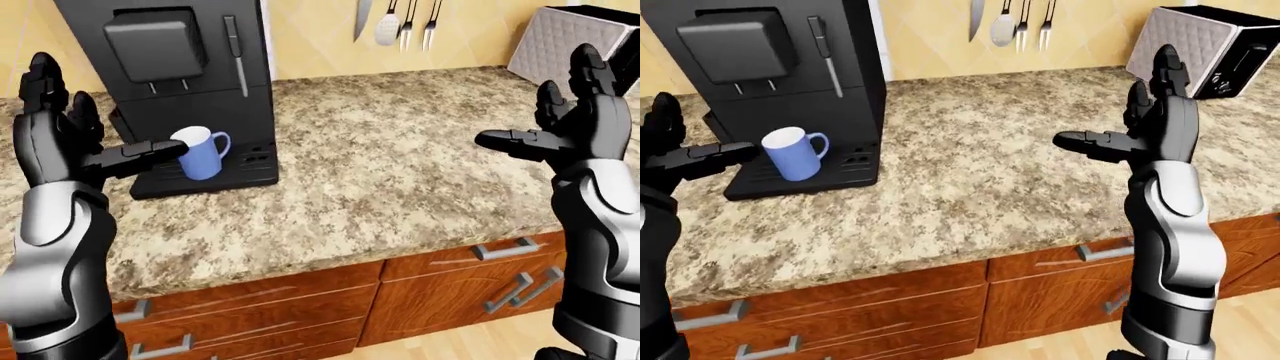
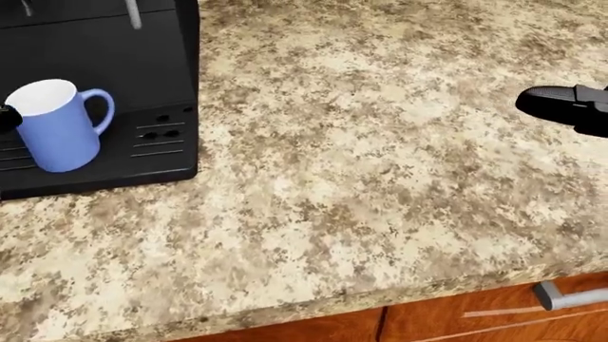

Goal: Pick the mug from under the coffee machine dispenser and place it on the counter.

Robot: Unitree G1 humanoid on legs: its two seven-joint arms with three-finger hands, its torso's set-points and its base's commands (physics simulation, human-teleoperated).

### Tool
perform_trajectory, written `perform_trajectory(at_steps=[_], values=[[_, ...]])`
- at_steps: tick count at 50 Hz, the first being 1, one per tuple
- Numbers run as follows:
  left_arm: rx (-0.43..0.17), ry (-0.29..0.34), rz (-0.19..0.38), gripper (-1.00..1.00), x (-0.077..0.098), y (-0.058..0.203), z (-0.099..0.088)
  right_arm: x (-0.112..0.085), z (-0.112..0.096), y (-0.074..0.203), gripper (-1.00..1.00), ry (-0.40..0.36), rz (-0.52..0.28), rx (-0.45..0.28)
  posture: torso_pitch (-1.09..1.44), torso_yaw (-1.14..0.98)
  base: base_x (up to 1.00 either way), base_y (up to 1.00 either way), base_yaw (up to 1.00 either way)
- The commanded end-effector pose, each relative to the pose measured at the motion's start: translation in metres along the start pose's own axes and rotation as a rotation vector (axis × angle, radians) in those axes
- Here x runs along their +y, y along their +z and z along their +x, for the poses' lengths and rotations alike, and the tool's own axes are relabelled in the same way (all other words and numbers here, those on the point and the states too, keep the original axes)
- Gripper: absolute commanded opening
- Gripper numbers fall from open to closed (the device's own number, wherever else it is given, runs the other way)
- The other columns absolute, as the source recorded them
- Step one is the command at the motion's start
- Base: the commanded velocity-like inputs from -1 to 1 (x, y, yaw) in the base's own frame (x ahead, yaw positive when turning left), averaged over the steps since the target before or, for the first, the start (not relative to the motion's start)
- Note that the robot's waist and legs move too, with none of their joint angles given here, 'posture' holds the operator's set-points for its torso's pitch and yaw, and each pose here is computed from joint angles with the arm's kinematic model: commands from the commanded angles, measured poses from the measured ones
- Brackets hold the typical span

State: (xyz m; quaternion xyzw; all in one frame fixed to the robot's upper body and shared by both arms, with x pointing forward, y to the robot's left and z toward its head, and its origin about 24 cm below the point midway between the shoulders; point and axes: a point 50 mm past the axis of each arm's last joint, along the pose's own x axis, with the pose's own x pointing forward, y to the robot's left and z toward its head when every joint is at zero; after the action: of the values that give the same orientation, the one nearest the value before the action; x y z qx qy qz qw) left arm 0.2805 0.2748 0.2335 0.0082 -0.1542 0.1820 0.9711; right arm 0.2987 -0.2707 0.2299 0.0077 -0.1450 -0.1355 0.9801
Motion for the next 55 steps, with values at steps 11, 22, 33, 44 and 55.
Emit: perform_trajectory(at_steps=[11, 22, 33, 44, 55], values=[[-0.109, 0.025, 0.002, 1.0, 0.006, 0.023, 0.0, 0.005, 0.001, 0.021, 1.0, 0.016, -0.017, -0.106, 0.0, 0.0, 0.12, 0.0, 0.0], [-0.109, 0.026, 0.003, 1.0, 0.007, 0.023, 0.0, 0.003, 0.006, 0.022, 1.0, -0.048, -0.059, -0.138, 0.0, 0.0, 0.0, 0.0, 0.0], [-0.109, 0.025, 0.004, 1.0, 0.007, 0.023, -0.001, -0.001, 0.005, 0.023, 1.0, -0.046, -0.09, -0.146, 0.0, 0.0, 0.0, 0.0, 0.45], [-0.11, 0.023, 0.002, 1.0, 0.006, 0.024, 0.0, -0.003, 0.01, 0.018, 1.0, -0.101, -0.101, -0.102, 0.0, 0.0, 0.0, 0.0, 0.83], [-0.02, 0.072, -0.037, 1.0, 0.005, 0.009, -0.003, -0.005, 0.009, 0.018, 1.0, -0.114, 0.001, -0.016, 0.0, 0.0, 0.0, 0.0, 0.0]])
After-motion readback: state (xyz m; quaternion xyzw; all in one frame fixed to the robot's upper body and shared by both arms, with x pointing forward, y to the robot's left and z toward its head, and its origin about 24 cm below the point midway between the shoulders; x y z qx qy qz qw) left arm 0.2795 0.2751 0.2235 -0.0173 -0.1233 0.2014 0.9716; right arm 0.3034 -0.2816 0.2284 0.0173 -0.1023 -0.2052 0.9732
